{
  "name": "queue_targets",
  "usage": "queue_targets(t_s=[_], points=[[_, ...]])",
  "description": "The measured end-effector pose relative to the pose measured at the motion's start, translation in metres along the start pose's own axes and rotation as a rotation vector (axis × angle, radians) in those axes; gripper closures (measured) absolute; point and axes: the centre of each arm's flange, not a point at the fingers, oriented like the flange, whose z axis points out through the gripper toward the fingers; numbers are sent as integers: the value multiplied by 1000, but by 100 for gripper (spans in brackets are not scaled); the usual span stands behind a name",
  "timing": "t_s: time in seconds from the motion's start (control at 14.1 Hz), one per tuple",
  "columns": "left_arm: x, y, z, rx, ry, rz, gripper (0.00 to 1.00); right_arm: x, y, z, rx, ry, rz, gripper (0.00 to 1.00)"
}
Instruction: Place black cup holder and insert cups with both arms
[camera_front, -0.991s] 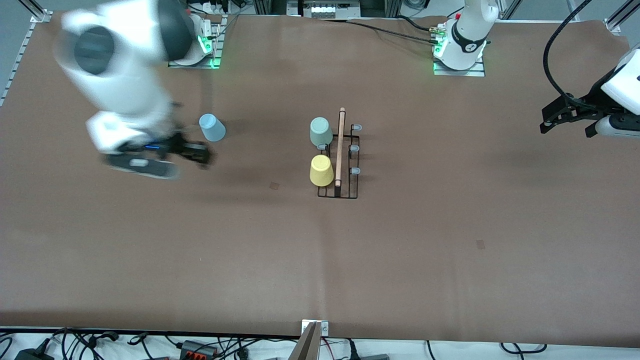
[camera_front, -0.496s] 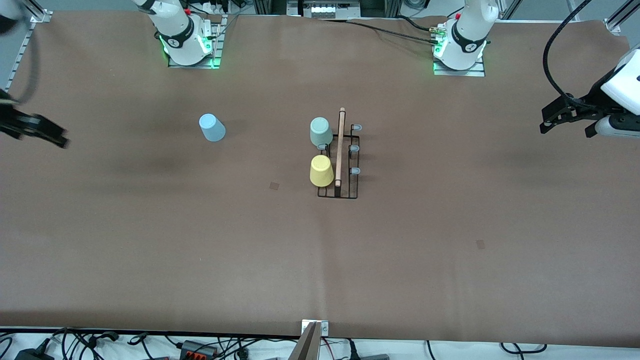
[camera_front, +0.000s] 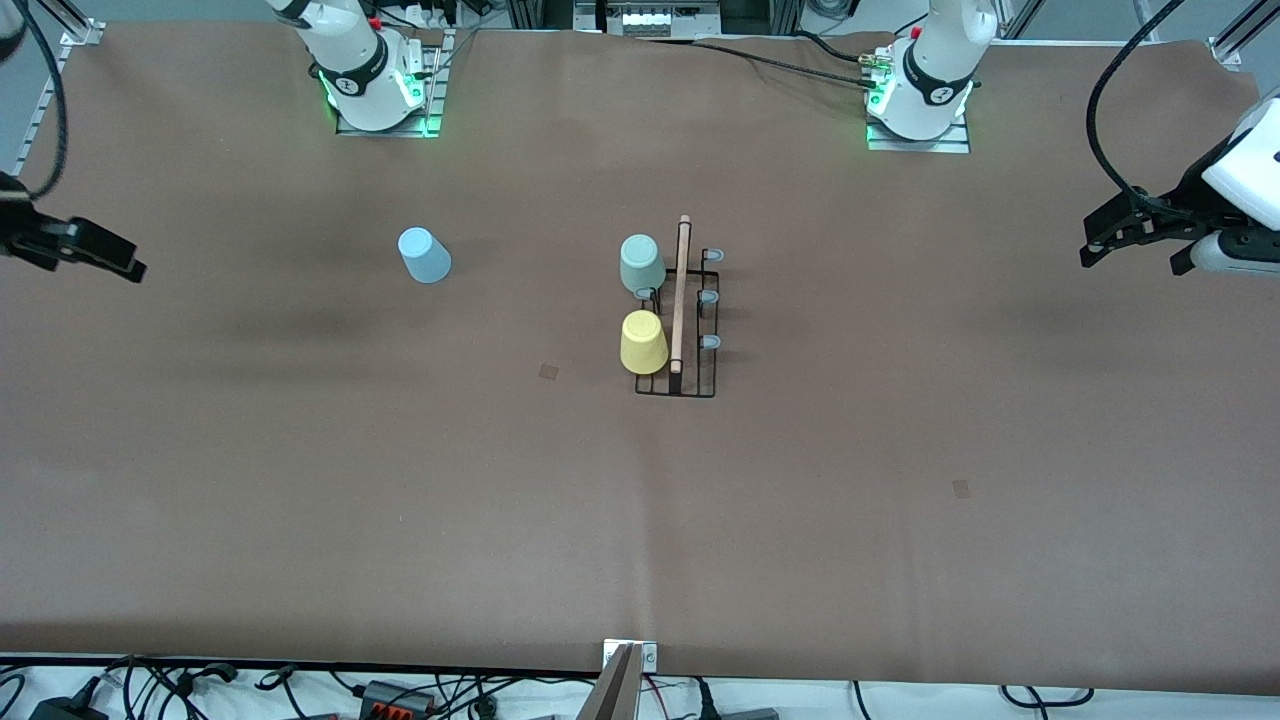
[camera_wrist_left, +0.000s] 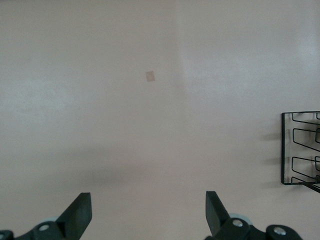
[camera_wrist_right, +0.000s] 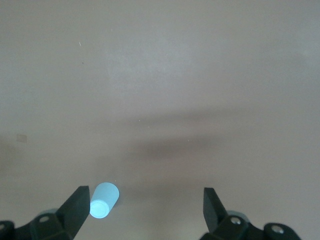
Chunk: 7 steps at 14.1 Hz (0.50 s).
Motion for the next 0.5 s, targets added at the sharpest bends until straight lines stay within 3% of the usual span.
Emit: queue_targets(t_s=[0.5], points=[[0, 0, 0, 0, 0, 0, 0, 2, -6, 2, -1, -3, -34, 0]])
